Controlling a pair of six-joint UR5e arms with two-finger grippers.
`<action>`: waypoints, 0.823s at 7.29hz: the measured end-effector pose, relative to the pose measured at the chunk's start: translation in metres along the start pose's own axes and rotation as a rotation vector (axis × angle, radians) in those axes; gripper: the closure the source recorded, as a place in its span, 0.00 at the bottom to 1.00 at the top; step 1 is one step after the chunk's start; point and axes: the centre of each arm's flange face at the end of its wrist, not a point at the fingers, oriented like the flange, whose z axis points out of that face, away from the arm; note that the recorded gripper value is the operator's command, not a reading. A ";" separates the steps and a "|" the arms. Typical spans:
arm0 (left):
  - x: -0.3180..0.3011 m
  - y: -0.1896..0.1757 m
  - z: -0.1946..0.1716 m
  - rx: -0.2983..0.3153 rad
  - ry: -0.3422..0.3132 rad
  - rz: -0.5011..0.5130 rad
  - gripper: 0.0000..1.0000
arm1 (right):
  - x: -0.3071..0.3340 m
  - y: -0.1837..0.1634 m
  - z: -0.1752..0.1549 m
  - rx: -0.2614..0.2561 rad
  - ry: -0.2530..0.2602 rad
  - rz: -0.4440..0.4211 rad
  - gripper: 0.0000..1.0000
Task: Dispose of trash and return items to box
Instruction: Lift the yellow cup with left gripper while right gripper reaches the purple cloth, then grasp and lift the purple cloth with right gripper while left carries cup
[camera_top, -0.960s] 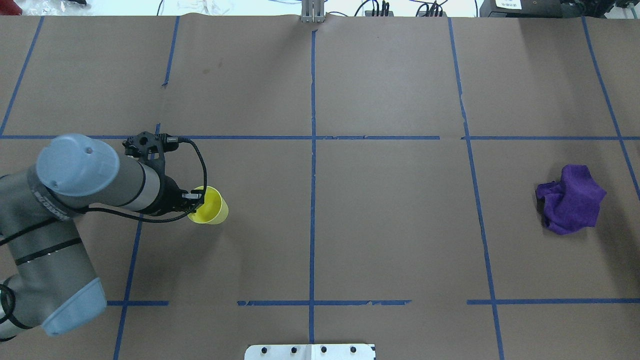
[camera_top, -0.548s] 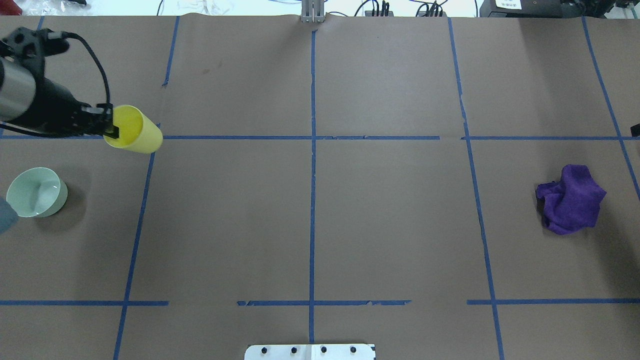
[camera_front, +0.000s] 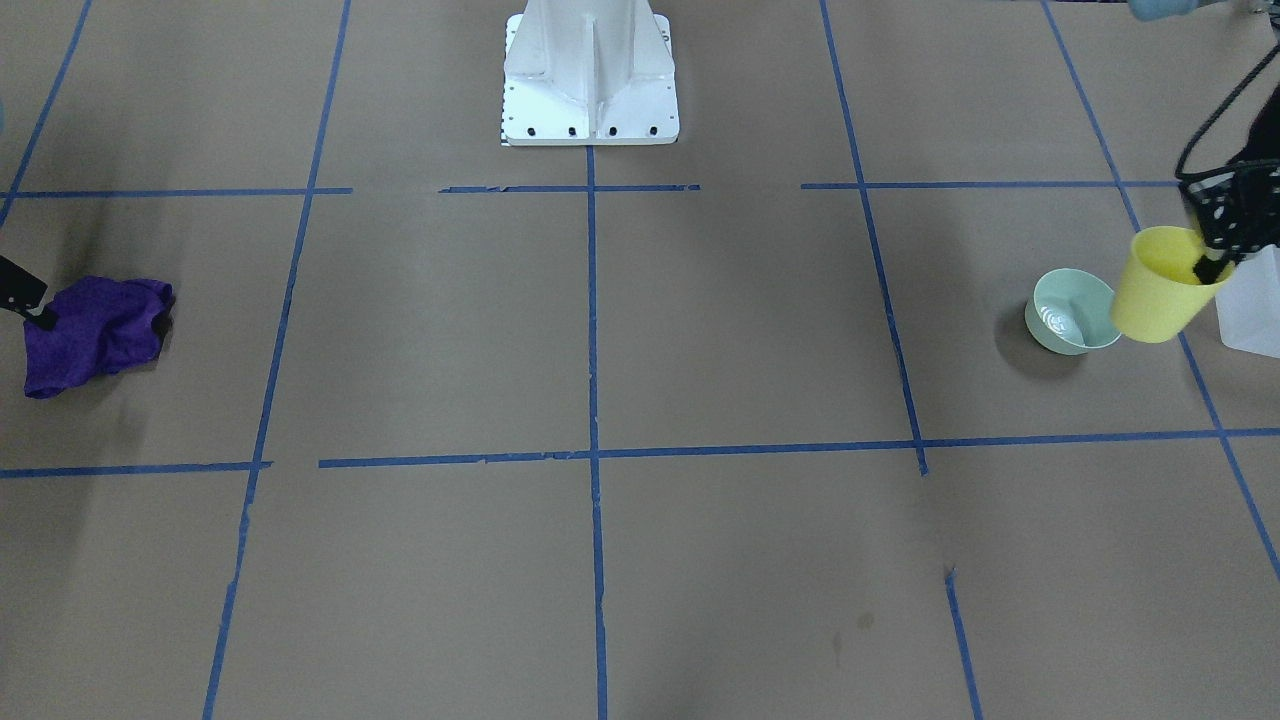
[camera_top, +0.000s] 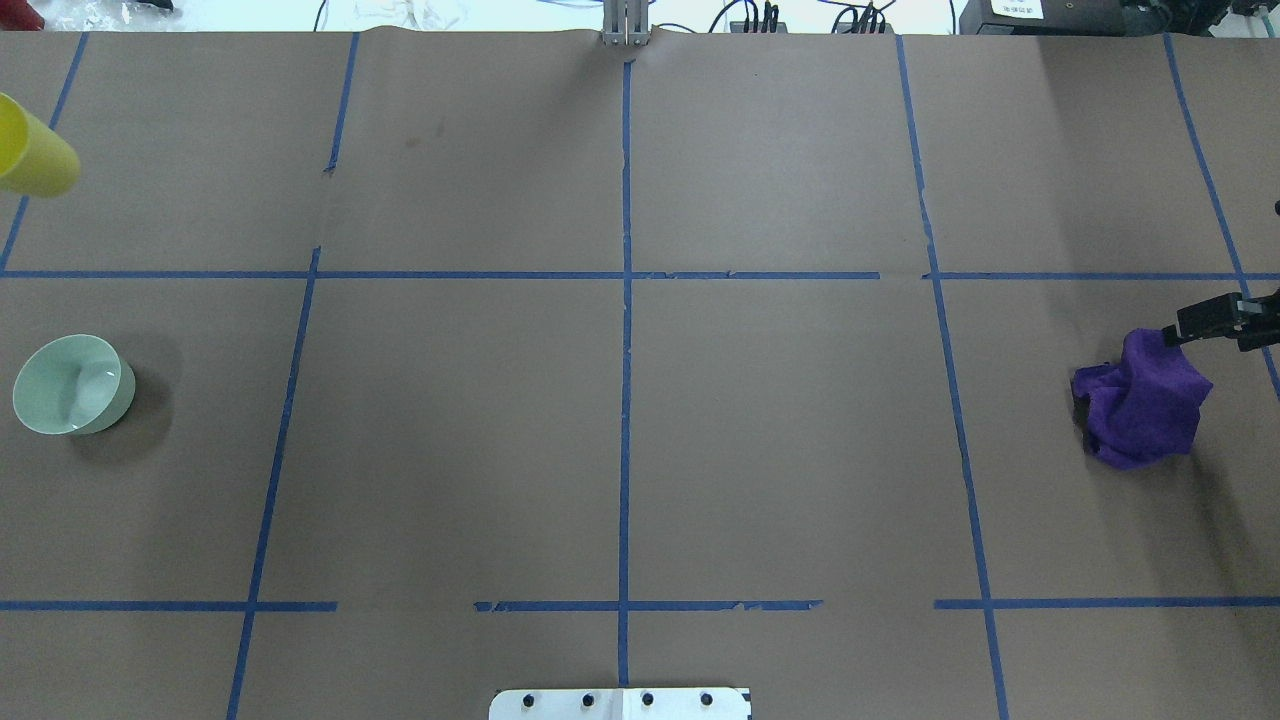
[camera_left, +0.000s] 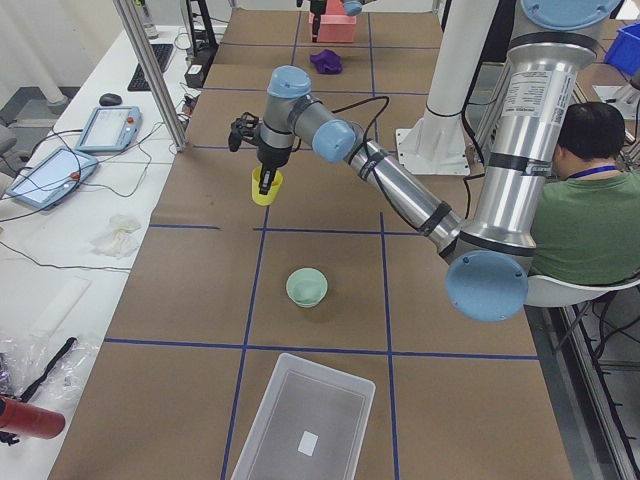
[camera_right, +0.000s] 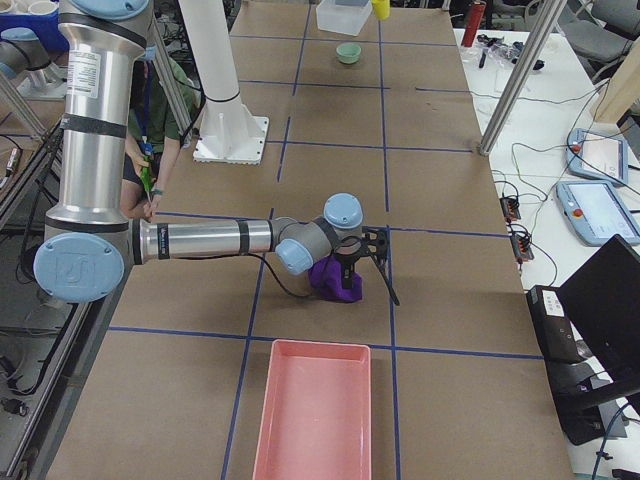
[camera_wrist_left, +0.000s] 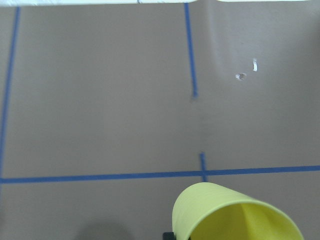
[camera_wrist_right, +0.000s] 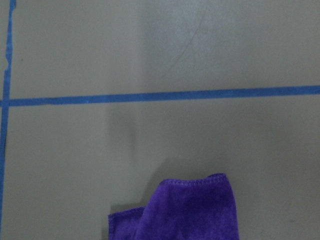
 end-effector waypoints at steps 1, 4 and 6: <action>-0.044 -0.006 0.001 -0.011 -0.039 0.050 1.00 | 0.000 0.014 0.013 -0.023 0.024 -0.011 0.00; -0.182 -0.005 0.014 -0.080 -0.065 0.166 1.00 | -0.003 0.038 0.042 -0.053 0.096 -0.054 1.00; -0.253 0.007 0.024 -0.092 -0.070 0.228 1.00 | -0.010 0.038 0.042 -0.044 0.102 -0.071 1.00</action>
